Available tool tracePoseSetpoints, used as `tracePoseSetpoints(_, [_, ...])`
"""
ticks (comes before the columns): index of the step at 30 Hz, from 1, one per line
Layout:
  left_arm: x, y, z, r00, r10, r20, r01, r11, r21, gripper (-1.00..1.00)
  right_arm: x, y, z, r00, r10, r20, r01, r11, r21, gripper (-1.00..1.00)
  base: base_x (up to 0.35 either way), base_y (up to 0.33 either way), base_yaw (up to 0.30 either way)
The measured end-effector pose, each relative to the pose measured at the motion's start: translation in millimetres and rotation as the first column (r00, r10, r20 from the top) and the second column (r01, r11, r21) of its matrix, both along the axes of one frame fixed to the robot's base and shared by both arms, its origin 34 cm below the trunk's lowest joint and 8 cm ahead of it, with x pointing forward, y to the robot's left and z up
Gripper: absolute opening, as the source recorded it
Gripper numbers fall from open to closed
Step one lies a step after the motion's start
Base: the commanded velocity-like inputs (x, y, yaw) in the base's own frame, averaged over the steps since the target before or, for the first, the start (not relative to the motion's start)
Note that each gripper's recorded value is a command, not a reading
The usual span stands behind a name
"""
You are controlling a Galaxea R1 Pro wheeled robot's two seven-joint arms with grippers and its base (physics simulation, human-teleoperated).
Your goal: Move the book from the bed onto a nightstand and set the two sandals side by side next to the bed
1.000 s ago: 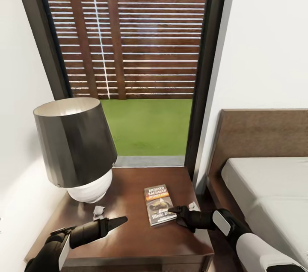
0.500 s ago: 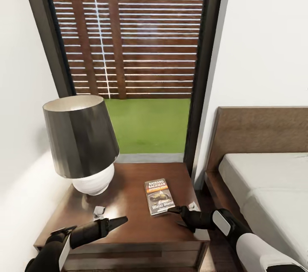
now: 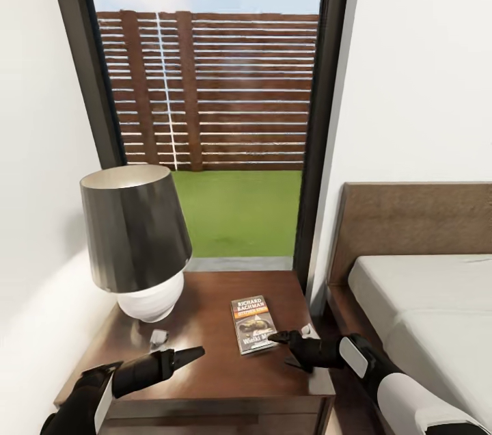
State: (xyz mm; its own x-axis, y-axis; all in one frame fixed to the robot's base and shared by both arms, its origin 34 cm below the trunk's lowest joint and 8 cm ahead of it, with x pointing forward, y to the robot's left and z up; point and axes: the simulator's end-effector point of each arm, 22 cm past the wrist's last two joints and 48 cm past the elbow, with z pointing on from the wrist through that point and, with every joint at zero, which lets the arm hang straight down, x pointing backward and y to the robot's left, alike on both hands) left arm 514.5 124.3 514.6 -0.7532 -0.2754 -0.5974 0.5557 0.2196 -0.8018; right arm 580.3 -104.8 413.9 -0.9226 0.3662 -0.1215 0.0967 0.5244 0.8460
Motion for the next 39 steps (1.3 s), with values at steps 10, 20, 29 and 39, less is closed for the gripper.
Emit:
tracePoseSetpoints(10, [3, 0, 21, 1.0, 0.0, 0.02, 0.0, 1.0, 0.0, 1.0, 5, 1, 23, 1.0, -0.002, 0.021, 0.002, 1.0, 0.007, 1.0, 0.0, 0.0, 0.0])
tracePoseSetpoints(20, [9, 0, 43, 1.0, 0.0, 0.02, 0.0, 1.0, 0.0, 1.0, 12, 1, 47, 1.0, -0.003, 0.024, 0.003, 1.0, 0.009, 1.0, 0.0, 0.0, 0.0])
tracePoseSetpoints(29, [14, 0, 63, 1.0, 0.0, 0.02, 0.0, 1.0, 0.0, 1.0, 17, 1, 67, 1.0, -0.004, 0.024, 0.004, 1.0, 0.012, 1.0, 0.0, 0.0, 0.0])
tracePoseSetpoints(39, [20, 1, 83, 1.0, 0.005, 0.016, -0.005, 1.0, 0.006, 1.0, 31, -2, 90, 0.997, -0.02, 0.07, 0.021, 1.0, -0.006, 1.0, 0.0, 0.0, 0.0])
